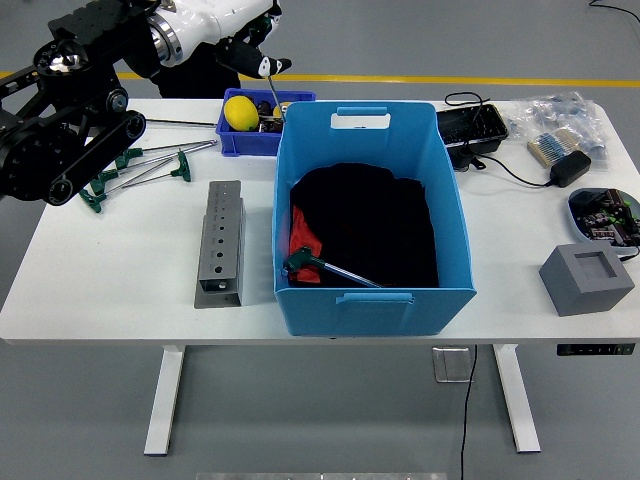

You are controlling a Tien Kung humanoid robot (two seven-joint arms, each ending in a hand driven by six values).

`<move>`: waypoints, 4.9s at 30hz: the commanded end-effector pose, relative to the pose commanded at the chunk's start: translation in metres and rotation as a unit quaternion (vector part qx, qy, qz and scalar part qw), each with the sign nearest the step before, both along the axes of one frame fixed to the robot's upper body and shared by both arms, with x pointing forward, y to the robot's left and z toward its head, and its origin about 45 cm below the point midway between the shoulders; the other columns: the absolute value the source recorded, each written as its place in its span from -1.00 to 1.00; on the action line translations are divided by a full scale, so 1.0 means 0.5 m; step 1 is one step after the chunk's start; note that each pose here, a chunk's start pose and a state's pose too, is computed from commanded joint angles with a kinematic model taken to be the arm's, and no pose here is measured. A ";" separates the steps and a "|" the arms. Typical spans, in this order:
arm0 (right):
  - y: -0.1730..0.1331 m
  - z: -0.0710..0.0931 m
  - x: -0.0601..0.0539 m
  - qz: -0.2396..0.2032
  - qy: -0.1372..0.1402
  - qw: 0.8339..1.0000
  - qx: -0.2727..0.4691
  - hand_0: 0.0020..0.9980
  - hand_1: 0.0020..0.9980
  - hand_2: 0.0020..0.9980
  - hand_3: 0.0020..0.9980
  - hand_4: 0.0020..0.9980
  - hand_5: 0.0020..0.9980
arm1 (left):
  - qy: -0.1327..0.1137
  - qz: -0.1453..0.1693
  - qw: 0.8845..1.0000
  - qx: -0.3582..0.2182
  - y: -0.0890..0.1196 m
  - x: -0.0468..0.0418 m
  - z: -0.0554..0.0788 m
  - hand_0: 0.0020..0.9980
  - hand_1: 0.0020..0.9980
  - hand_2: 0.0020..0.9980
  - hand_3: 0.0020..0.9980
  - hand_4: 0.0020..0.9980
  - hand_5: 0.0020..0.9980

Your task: Lift tool from toolbox,place it in box,lift tool from toolbox,place it in box

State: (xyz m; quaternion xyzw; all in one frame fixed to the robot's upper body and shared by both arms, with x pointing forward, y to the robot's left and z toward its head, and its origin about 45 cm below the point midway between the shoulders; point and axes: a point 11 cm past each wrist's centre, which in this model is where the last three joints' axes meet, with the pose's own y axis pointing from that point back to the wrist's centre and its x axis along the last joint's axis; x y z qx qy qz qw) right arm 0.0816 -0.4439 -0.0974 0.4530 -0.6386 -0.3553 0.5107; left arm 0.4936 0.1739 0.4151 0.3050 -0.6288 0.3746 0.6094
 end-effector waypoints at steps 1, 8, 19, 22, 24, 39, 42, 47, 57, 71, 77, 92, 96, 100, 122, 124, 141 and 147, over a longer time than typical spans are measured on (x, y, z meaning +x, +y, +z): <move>0.000 0.000 -0.001 0.000 0.001 1.000 0.000 0.36 0.28 0.41 0.15 0.56 0.46 | -0.002 -0.004 1.000 -0.006 -0.003 -0.005 0.005 -0.69 -1.00 -0.92 -0.87 0.47 -0.31; 0.002 -0.002 -0.008 0.001 0.004 1.000 0.001 0.37 0.28 0.41 0.15 0.56 0.46 | 0.009 -0.042 0.999 -0.013 -0.047 -0.052 -0.014 -0.69 -1.00 -0.93 -0.87 0.47 -0.32; 0.007 -0.006 -0.016 0.002 0.009 1.000 0.004 0.36 0.28 0.41 0.15 0.57 0.46 | 0.041 -0.082 0.994 -0.054 -0.117 -0.092 -0.082 -0.68 -1.00 -0.93 -0.87 0.46 -0.34; 0.007 -0.005 -0.014 0.001 0.007 1.000 0.004 0.36 0.28 0.41 0.15 0.56 0.46 | 0.043 -0.081 0.994 -0.067 -0.125 -0.095 -0.101 -0.67 -1.00 -0.92 -0.87 0.45 -0.35; 0.007 -0.005 -0.014 0.001 0.007 1.000 0.003 0.36 0.28 0.41 0.15 0.56 0.46 | 0.046 -0.076 0.993 -0.075 -0.125 -0.095 -0.119 -0.67 -1.00 -0.92 -0.87 0.45 -0.35; 0.006 -0.003 -0.005 0.002 0.003 1.000 0.002 0.36 0.28 0.41 0.15 0.56 0.46 | 0.105 -0.008 0.992 -0.065 -0.095 -0.063 -0.270 -0.57 -0.86 -0.79 -0.67 0.46 -0.40; 0.006 -0.003 -0.004 0.001 0.003 1.000 0.003 0.36 0.28 0.41 0.15 0.56 0.46 | 0.137 -0.001 0.990 -0.039 -0.099 -0.066 -0.308 -0.57 -0.86 -0.79 -0.67 0.46 -0.40; 0.005 -0.003 -0.006 0.001 0.003 1.000 0.002 0.36 0.28 0.41 0.15 0.56 0.46 | 0.164 -0.018 0.986 -0.016 -0.131 -0.085 -0.332 -0.50 -0.74 -0.65 -0.40 0.53 -0.26; 0.003 -0.001 0.000 0.005 0.002 1.000 0.001 0.36 0.28 0.41 0.15 0.57 0.46 | 0.188 -0.057 0.981 0.000 -0.200 -0.122 -0.353 -0.38 -0.47 -0.37 -0.07 0.59 -0.05; 0.002 0.000 0.004 0.005 0.000 1.000 0.000 0.36 0.28 0.41 0.15 0.57 0.46 | 0.196 -0.076 0.978 0.010 -0.239 -0.143 -0.354 -0.04 0.20 0.32 0.20 0.60 -0.05; 0.001 0.000 0.002 0.004 0.000 1.000 -0.001 0.35 0.28 0.41 0.15 0.57 0.46 | 0.162 -0.083 0.979 -0.090 -0.232 -0.152 -0.298 0.21 0.37 0.52 0.24 0.62 -0.04; 0.002 -0.006 -0.027 0.016 0.044 0.999 0.011 0.49 0.39 0.46 0.16 0.57 0.46 | 0.106 -0.083 0.968 -0.213 -0.160 -0.200 -0.234 0.19 0.33 0.46 0.22 0.65 0.00; 0.008 -0.008 -0.036 0.024 0.047 0.998 0.026 0.53 0.45 0.51 0.19 0.58 0.45 | 0.080 -0.058 0.957 -0.273 -0.124 -0.220 -0.248 0.12 0.25 0.31 0.17 0.61 -0.07; 0.011 -0.011 -0.052 0.016 0.055 0.998 0.040 0.59 0.53 0.61 0.24 0.61 0.46 | 0.072 -0.049 0.952 -0.293 -0.108 -0.251 -0.273 0.10 0.23 0.24 0.15 0.52 -0.18; 0.053 -0.030 -0.103 -0.080 0.067 0.989 0.102 0.71 0.67 0.77 0.56 0.82 0.57 | 0.120 -0.094 0.942 -0.300 -0.155 -0.312 -0.333 0.08 0.20 0.19 0.12 0.41 -0.33; 0.053 -0.030 -0.103 -0.082 0.068 0.989 0.102 0.71 0.67 0.77 0.63 0.88 0.60 | 0.120 -0.094 0.942 -0.301 -0.154 -0.310 -0.333 0.08 0.19 0.18 0.12 0.41 -0.33; 0.055 -0.031 -0.096 -0.075 0.078 0.990 0.095 0.61 0.64 0.76 0.67 0.86 0.59 | 0.099 -0.101 0.939 -0.313 -0.126 -0.291 -0.300 0.06 0.15 0.15 0.11 0.39 -0.33; 0.061 -0.031 -0.112 -0.101 0.111 0.983 0.106 0.64 0.66 0.76 0.73 0.92 0.64 | 0.101 -0.106 0.939 -0.312 -0.130 -0.293 -0.302 0.05 0.15 0.15 0.11 0.39 -0.33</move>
